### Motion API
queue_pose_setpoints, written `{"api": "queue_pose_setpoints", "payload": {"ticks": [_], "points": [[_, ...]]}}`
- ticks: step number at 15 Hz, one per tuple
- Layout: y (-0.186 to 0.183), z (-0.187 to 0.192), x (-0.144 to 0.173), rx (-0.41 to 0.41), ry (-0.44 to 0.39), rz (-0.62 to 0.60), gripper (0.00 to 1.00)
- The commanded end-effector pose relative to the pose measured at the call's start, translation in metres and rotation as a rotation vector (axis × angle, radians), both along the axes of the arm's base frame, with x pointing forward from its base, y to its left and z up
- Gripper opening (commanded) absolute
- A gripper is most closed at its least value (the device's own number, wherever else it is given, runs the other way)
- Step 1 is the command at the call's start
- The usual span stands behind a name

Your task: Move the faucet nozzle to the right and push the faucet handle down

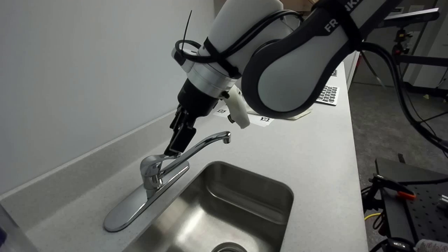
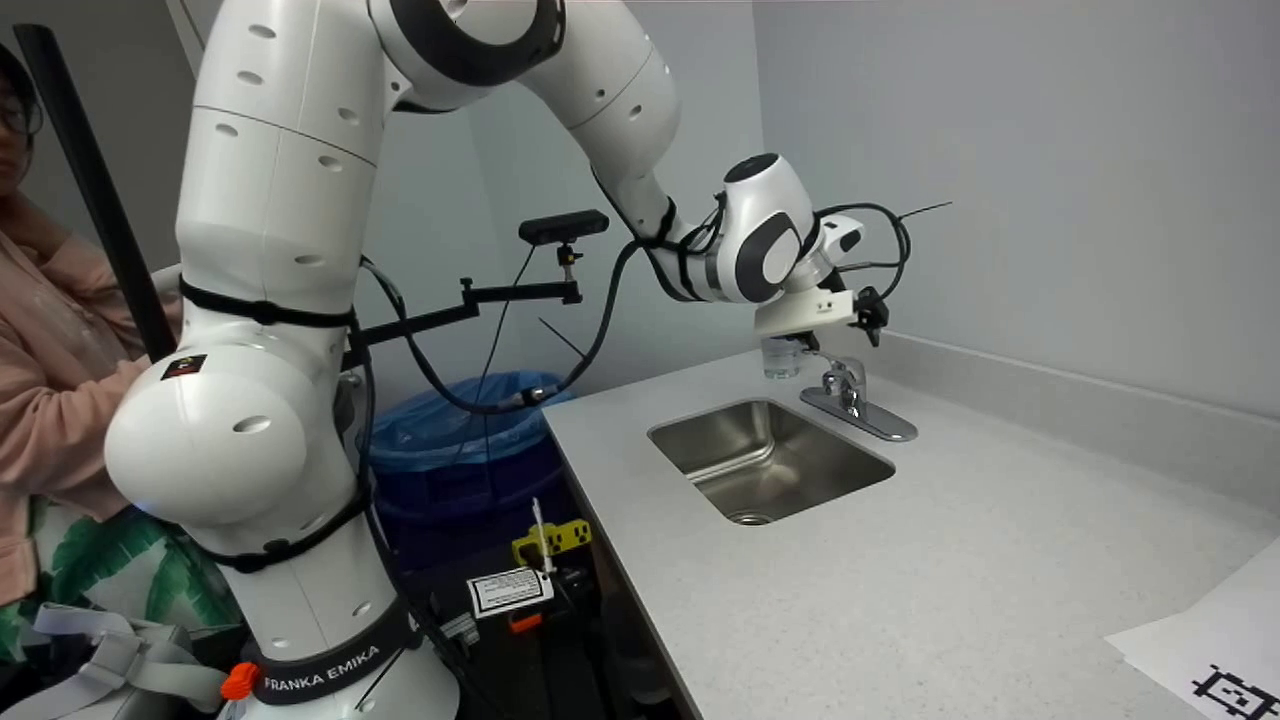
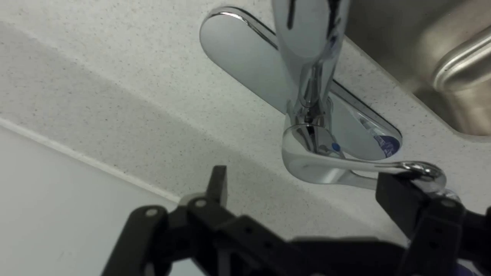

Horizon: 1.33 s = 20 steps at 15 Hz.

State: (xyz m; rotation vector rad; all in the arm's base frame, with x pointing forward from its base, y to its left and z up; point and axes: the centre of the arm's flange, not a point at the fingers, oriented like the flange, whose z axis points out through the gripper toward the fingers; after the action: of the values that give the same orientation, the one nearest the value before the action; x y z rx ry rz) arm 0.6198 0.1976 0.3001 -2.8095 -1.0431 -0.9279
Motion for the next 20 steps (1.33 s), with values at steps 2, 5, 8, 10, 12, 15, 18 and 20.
{"api": "queue_pose_setpoints", "payload": {"ticks": [2,5,8,10,12,15,18,20], "points": [[-0.009,0.007,-0.018,0.012,0.011,-0.031,1.0],[-0.005,0.012,-0.016,0.03,-0.005,-0.034,1.0],[0.0,0.026,-0.011,0.05,-0.043,-0.031,1.0],[0.002,0.042,-0.011,0.069,-0.077,-0.031,1.0],[0.004,0.059,-0.012,0.084,-0.104,-0.031,1.0],[0.0,0.081,-0.018,0.087,-0.127,-0.039,1.0],[-0.009,0.103,-0.028,0.1,-0.107,-0.06,1.0],[-0.017,0.115,-0.039,0.114,-0.074,-0.083,1.0]]}}
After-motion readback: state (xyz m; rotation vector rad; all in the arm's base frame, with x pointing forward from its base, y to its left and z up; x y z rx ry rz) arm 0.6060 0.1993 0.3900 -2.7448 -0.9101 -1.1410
